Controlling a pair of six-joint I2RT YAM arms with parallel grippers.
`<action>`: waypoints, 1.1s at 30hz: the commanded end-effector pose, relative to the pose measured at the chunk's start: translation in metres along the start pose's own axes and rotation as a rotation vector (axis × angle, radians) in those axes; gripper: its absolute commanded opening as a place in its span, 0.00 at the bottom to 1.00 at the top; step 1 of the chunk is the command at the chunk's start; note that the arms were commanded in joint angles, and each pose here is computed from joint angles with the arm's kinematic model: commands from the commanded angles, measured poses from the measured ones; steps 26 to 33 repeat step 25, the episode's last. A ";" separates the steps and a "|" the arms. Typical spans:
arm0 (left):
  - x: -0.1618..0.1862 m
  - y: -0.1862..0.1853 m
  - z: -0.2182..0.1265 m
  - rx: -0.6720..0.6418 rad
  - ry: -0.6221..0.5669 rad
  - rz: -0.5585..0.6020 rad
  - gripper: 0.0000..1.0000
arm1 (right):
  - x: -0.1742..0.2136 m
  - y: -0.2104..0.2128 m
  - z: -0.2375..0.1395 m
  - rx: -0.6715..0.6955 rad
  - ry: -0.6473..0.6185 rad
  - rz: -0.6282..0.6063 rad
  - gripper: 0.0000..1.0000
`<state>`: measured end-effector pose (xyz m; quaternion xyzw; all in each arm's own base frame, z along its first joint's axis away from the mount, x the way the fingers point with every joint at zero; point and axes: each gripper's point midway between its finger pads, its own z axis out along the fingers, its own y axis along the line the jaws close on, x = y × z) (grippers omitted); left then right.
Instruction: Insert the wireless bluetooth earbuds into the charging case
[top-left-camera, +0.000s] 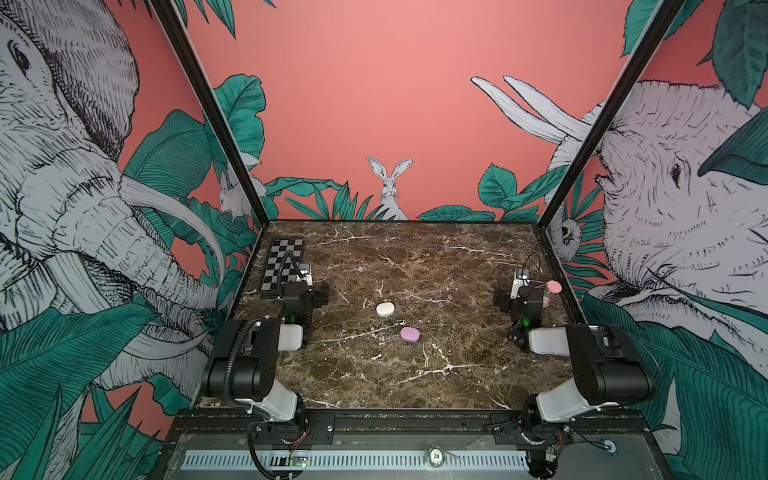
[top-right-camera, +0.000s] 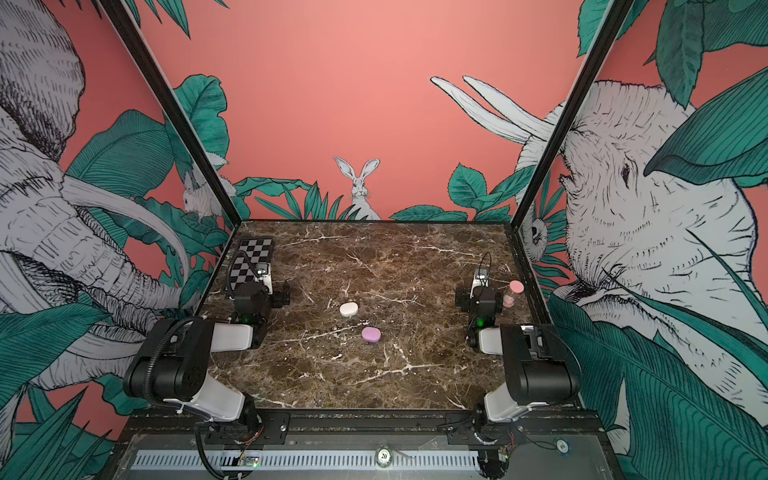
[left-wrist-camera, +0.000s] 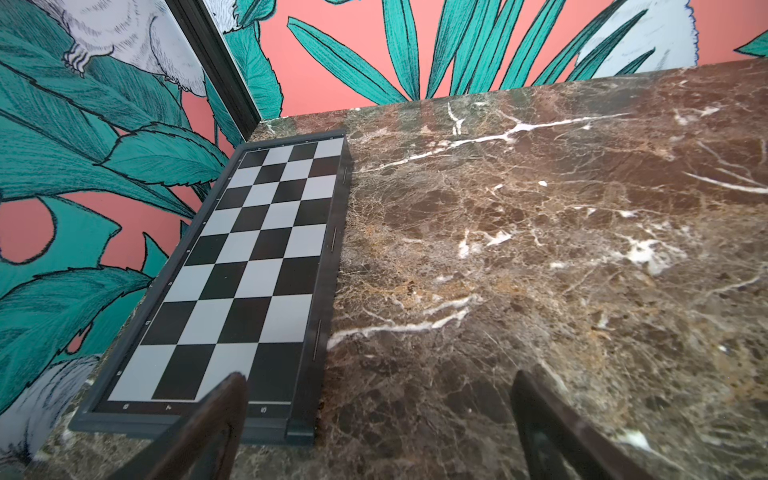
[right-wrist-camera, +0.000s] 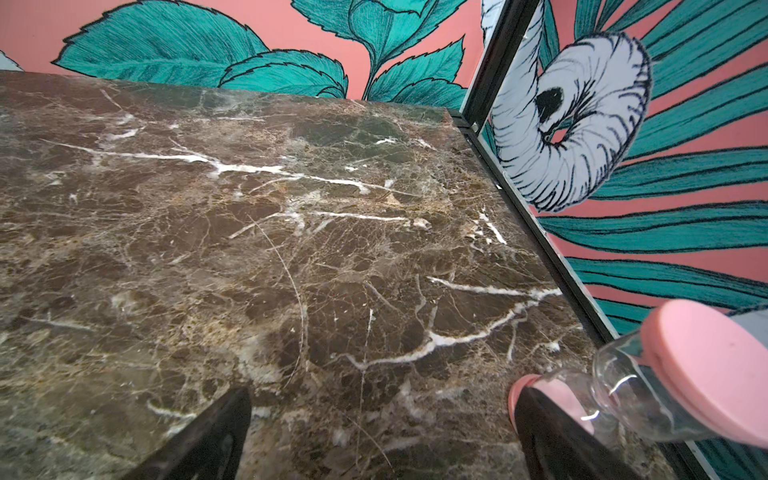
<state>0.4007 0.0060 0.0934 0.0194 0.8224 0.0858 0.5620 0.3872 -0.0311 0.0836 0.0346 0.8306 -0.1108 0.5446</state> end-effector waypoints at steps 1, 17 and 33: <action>-0.003 -0.002 -0.003 0.005 -0.023 0.009 0.99 | -0.011 0.002 -0.001 -0.011 -0.040 0.019 0.98; -0.002 -0.002 -0.002 0.006 -0.022 0.010 0.99 | -0.011 0.002 -0.001 -0.010 -0.040 0.016 0.98; -0.003 -0.002 -0.002 0.010 -0.025 0.009 0.99 | -0.011 0.002 -0.001 -0.009 -0.040 0.017 0.98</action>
